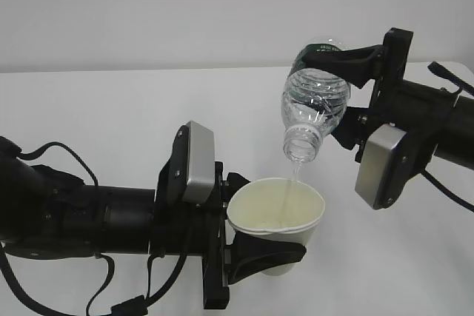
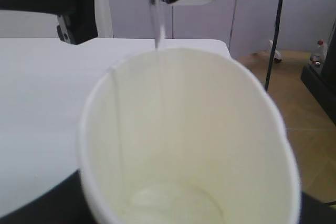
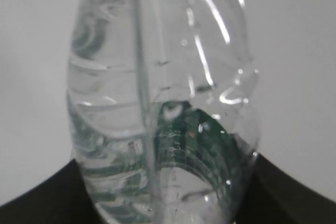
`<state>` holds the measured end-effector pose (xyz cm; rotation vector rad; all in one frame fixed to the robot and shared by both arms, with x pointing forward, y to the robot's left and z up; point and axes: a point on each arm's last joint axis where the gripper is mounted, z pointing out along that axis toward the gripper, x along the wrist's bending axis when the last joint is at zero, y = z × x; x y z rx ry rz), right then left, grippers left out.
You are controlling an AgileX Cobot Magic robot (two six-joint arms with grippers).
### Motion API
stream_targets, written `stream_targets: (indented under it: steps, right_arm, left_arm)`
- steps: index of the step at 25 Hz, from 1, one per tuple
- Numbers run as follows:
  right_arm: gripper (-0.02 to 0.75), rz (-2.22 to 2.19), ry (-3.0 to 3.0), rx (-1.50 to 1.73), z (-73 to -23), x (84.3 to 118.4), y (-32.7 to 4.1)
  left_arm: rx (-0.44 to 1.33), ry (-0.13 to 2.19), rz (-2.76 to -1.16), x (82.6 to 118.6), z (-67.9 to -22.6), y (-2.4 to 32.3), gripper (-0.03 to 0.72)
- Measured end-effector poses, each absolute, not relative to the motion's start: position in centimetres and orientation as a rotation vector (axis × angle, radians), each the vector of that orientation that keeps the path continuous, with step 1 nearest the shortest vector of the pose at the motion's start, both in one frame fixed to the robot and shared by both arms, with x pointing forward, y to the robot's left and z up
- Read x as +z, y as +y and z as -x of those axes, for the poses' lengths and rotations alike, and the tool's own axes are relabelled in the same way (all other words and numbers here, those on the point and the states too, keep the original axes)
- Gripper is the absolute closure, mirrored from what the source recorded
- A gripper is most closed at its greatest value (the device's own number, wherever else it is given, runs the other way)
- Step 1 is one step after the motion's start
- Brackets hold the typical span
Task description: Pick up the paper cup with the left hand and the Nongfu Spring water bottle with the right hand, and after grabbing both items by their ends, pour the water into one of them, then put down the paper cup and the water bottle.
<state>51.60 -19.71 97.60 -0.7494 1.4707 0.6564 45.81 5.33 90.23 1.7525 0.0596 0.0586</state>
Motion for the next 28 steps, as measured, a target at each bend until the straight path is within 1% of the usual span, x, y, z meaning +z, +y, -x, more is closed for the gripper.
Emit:
stream_targets:
  steps: [28]
  right_arm:
    - [0.265,0.752,1.469,0.654,-51.6,97.6,-19.71]
  left_arm:
    - [0.059,0.06,-1.753,90.23,-45.81,5.33,0.278]
